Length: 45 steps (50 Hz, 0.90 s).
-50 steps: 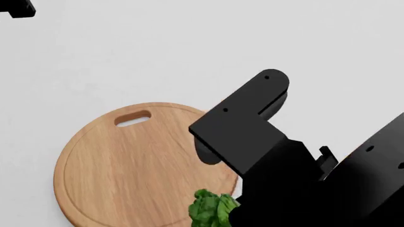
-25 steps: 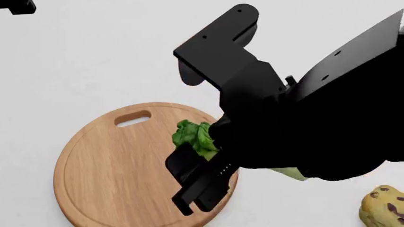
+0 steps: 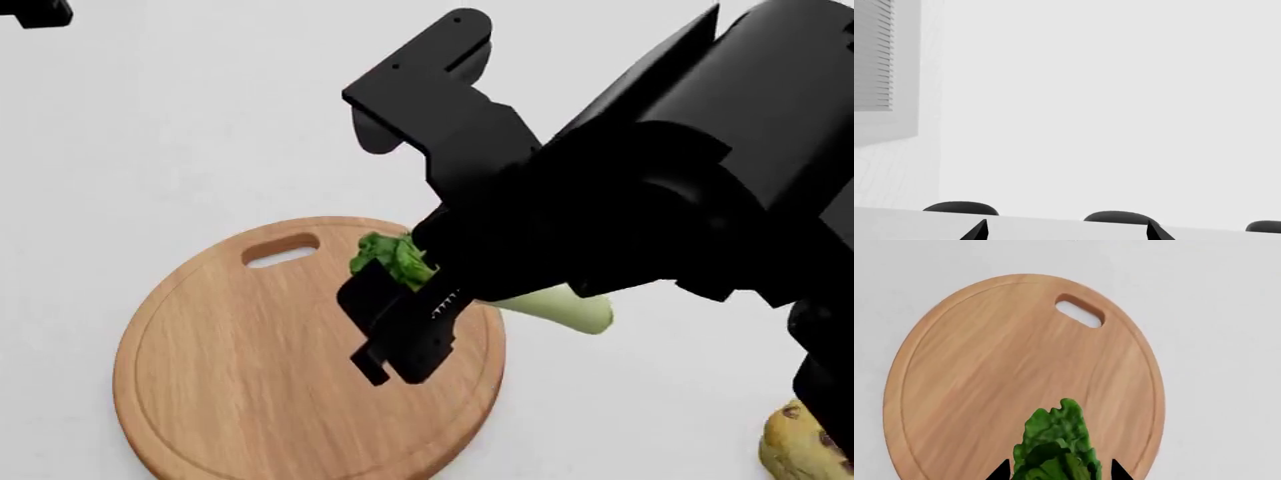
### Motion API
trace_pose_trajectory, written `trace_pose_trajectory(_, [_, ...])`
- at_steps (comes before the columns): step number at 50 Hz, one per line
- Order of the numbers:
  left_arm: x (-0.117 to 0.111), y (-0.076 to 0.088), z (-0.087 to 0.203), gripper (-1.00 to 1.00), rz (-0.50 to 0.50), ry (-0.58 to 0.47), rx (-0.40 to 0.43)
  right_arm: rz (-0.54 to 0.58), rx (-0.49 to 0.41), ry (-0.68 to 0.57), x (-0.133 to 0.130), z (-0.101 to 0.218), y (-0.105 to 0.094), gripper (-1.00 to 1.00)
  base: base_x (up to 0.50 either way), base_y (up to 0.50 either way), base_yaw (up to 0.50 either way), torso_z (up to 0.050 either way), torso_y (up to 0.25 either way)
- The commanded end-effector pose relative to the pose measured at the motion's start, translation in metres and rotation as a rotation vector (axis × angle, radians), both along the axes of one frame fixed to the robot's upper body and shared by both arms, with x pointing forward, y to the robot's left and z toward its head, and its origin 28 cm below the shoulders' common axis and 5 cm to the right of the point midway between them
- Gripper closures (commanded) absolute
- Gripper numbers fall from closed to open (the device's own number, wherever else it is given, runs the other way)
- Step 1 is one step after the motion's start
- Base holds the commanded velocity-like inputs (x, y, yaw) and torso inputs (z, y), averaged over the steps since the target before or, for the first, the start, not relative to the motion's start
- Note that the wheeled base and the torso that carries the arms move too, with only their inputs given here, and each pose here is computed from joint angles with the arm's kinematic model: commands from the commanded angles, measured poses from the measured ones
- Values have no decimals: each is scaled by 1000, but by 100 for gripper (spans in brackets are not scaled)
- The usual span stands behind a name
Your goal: Clear the non-vegetable object off the cutting board and place the vegetables onto it.
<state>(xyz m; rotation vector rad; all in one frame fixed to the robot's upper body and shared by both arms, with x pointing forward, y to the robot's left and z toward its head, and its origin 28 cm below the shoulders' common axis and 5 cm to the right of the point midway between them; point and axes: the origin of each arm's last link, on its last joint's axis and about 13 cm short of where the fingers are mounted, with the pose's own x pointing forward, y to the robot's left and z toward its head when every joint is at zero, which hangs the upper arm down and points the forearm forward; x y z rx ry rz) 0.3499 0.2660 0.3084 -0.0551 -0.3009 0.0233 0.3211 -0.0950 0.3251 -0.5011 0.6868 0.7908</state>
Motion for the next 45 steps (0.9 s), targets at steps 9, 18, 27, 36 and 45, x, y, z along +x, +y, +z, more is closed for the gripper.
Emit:
trace_pose_trajectory(9, [-1, 2, 5, -100, 8, -9, -1, 79, 8, -12, 27, 7, 21, 100, 0, 0, 0, 0, 0])
trace_pose_trajectory(18, [-1, 3, 6, -100, 11, -11, 1, 118, 20, -3, 34, 10, 34, 100, 0, 0, 0, 0, 0])
trace_pose_trajectory(27, [-1, 4, 6, -100, 13, -12, 1, 167, 23, 4, 36, 16, 48, 100, 0, 0, 0, 0, 0])
trace_pose_trajectory(36, [-1, 4, 5, -100, 13, -12, 1, 215, 14, 22, 42, 9, 61, 100, 0, 0, 0, 0, 0])
trace_pose_trajectory(45, [-1, 6, 6, -100, 17, -15, -3, 235, 18, 35, 47, -1, 67, 100, 0, 0, 0, 0, 0])
